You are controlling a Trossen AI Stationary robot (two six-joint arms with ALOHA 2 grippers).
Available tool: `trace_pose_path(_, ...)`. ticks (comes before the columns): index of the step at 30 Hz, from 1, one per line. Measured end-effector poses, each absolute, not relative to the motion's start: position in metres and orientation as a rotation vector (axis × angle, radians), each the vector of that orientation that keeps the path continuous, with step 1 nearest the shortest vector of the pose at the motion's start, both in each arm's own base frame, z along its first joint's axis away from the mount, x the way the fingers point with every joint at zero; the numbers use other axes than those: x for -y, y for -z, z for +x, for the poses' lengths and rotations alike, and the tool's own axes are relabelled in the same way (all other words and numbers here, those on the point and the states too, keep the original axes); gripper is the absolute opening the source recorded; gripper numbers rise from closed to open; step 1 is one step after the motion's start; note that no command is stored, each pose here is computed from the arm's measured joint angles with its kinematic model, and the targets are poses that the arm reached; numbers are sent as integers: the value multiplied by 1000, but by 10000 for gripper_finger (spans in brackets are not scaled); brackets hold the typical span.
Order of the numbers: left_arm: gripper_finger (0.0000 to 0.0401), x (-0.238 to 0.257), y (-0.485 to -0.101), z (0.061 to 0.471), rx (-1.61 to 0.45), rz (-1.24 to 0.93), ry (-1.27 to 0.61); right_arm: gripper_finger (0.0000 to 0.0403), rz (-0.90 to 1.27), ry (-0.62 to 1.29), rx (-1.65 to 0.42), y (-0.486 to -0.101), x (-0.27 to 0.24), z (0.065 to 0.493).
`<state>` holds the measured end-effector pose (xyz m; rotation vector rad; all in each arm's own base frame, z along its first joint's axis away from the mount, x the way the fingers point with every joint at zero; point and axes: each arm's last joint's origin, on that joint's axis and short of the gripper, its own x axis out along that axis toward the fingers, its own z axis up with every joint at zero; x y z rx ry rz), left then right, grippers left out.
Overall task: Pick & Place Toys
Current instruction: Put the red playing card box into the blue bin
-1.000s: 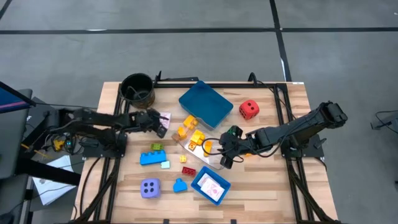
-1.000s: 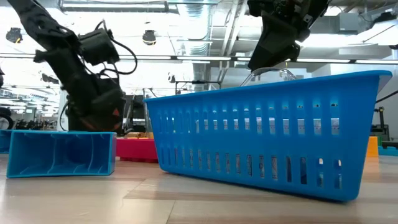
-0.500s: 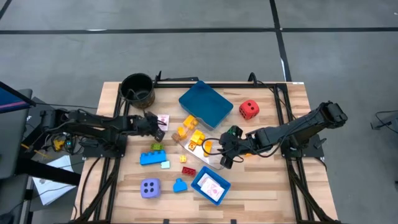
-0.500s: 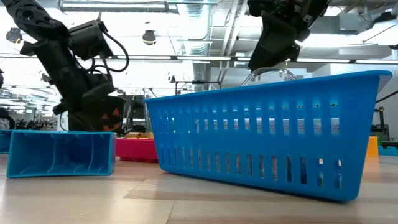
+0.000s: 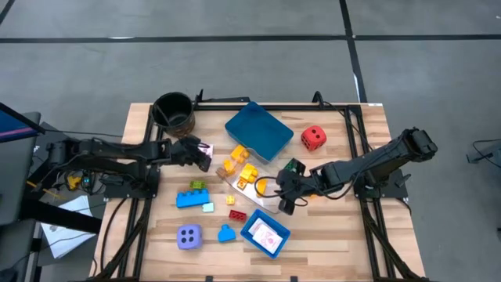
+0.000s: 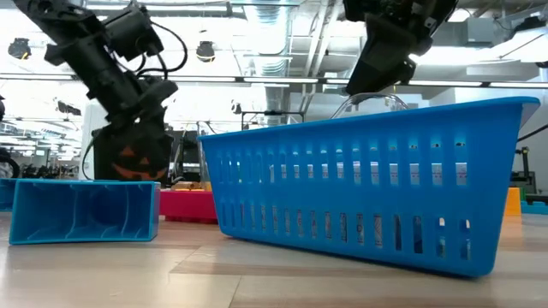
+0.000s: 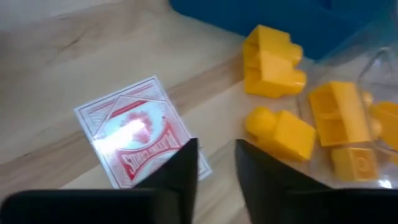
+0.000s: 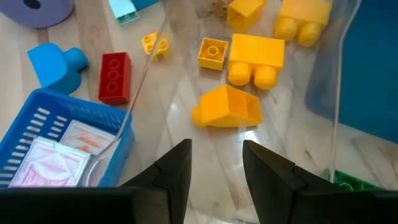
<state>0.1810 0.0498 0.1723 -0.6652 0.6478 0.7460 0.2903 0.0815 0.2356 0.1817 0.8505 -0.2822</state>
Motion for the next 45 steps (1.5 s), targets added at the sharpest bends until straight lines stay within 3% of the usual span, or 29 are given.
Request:
trace_pose_path(9,310,-61,-194,191,-752,-690,-713,136,172,278,-853,-236,-80,291)
trace_pose_path(15,380,-73,-201,192,-826,-744,-800,136,174,264,-862,-235,-78,291)
trace_pose_path(31,380,-87,-148,210,-1051,-807,-949,136,135,249,-875,-235,-77,291)
trace_pose_path(45,383,-92,-155,221,-1004,-820,-938,136,116,241,-879,-235,-77,291)
